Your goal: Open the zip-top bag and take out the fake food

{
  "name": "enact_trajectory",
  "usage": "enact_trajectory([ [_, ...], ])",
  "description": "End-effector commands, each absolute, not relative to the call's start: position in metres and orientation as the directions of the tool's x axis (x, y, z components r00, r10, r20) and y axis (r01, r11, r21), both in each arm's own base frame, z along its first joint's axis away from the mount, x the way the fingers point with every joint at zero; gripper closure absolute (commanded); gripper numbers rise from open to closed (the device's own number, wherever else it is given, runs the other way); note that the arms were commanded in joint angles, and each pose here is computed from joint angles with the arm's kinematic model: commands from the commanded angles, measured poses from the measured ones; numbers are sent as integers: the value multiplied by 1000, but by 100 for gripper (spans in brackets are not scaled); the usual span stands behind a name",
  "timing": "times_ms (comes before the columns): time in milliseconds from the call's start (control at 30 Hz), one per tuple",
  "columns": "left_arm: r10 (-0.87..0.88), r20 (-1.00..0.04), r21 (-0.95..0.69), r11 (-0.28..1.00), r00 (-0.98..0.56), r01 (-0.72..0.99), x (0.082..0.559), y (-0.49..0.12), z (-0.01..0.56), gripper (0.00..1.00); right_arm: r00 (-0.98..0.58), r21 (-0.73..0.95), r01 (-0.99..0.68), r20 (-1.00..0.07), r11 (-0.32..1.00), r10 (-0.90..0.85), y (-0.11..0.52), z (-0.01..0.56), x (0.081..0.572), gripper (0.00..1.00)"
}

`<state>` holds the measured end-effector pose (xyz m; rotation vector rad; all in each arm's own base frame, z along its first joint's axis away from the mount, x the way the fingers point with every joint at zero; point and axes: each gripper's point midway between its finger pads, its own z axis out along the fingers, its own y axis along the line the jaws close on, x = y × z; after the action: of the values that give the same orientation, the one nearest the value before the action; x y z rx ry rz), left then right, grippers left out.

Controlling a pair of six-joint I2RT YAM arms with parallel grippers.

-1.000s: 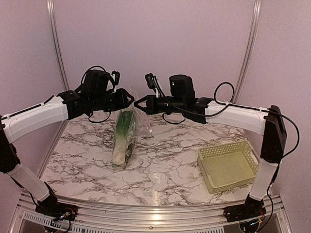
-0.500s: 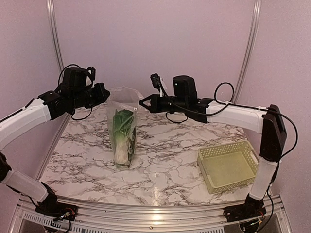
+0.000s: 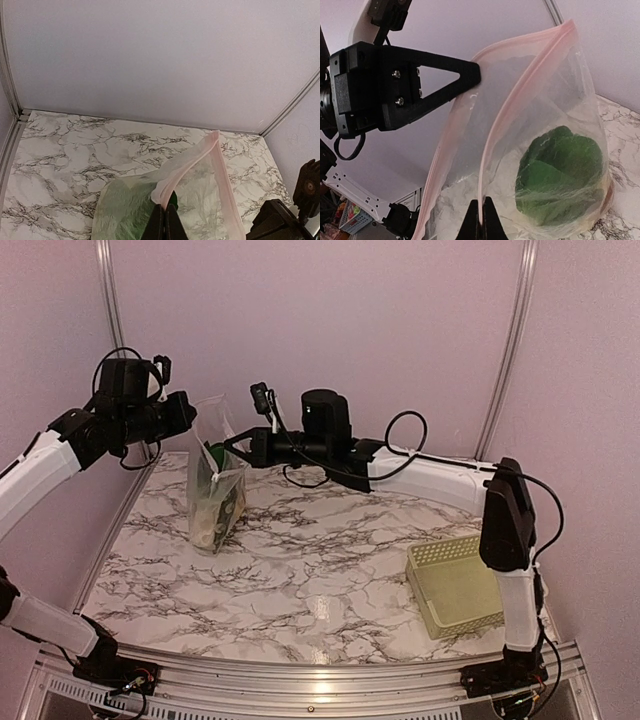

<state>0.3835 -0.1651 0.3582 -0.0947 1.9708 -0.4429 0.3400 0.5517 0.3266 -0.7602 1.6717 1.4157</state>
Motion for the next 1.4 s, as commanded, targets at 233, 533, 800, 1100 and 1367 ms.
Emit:
enact_trajectory([
  [233, -30, -827, -335, 829, -562, 448, 371, -257, 300, 100, -599, 583, -707, -795, 401, 98, 444, 236, 371, 100],
  [533, 30, -797, -388, 739, -603, 551, 362, -336, 267, 100, -591, 505, -632, -805, 588, 55, 377, 203, 373, 71],
  [800, 37, -793, -406, 712, -608, 573, 367, -366, 259, 100, -539, 469, -646, -839, 603, 76, 360, 233, 362, 64],
  [1100, 45, -795, -406, 701, -605, 586, 371, -375, 255, 100, -613, 548, -679, -790, 488, 35, 402, 206, 346, 79],
  [1367, 29, -803, -430, 664, -595, 612, 365, -379, 257, 100, -689, 638, -646, -724, 419, 41, 438, 168, 356, 69],
])
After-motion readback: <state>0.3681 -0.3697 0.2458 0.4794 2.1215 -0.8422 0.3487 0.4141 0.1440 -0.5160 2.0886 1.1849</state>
